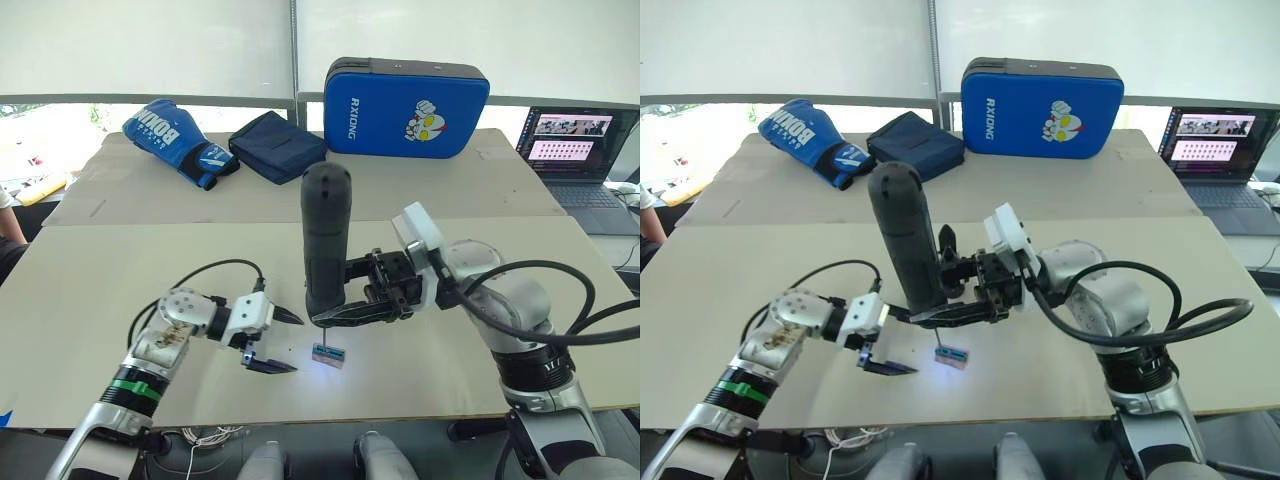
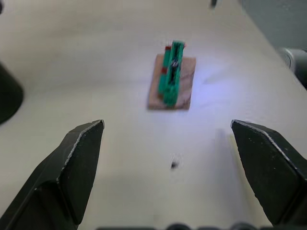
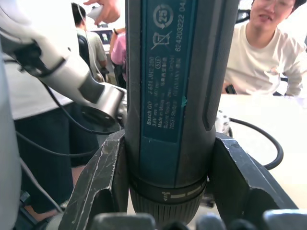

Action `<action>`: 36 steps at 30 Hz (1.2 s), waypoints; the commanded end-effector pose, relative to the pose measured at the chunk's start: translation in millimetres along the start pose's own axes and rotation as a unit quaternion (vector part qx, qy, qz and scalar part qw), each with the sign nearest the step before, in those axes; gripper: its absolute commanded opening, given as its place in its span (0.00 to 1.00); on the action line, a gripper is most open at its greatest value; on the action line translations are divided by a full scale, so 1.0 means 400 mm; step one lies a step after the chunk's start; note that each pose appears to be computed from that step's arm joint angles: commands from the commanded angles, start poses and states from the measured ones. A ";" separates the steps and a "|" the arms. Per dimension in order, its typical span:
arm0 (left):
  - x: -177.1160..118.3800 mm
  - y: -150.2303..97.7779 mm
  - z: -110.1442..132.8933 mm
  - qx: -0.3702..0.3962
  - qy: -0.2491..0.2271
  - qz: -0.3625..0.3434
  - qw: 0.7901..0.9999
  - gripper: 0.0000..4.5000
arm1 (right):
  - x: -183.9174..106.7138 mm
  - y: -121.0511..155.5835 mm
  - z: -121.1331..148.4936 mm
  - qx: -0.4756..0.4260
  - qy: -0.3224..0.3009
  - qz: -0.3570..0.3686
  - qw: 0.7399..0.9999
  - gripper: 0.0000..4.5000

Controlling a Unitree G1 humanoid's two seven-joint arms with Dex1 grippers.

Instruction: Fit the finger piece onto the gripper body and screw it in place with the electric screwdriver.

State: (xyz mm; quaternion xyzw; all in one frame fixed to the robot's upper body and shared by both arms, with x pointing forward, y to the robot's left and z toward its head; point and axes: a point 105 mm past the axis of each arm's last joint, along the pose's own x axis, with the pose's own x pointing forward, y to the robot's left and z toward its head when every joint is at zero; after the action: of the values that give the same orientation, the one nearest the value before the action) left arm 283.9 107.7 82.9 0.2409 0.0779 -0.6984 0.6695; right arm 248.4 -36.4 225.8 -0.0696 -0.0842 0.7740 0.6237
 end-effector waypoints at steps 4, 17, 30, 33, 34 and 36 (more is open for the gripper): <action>0.029 0.018 0.003 0.010 -0.001 0.017 1.000 1.00 | 0.008 0.007 0.016 -0.048 -0.014 -0.014 0.999 0.43; 0.064 -0.007 0.003 0.004 -0.008 -0.005 1.000 1.00 | 0.003 0.014 -0.016 -0.045 -0.005 -0.024 0.999 0.43; 0.066 -0.010 0.012 -0.002 -0.011 -0.011 1.000 1.00 | 0.004 -0.003 -0.021 -0.049 0.001 -0.032 0.998 0.43; 0.068 -0.007 0.016 -0.001 -0.012 -0.009 1.000 1.00 | 0.002 -0.006 -0.023 -0.048 0.004 -0.033 0.998 0.43; 0.068 -0.005 0.020 -0.003 -0.016 -0.009 1.000 1.00 | 0.001 -0.007 -0.024 -0.048 0.002 -0.034 0.998 0.43; 0.069 -0.004 0.026 -0.010 -0.021 -0.011 1.000 1.00 | 0.001 -0.007 -0.025 -0.048 0.002 -0.034 0.998 0.43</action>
State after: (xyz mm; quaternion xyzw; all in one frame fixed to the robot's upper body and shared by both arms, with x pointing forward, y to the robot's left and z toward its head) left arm 283.5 84.7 73.7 0.2211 0.0834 -0.6993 0.6746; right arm 257.6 -36.7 199.9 -0.0872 -0.0780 0.7450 0.6567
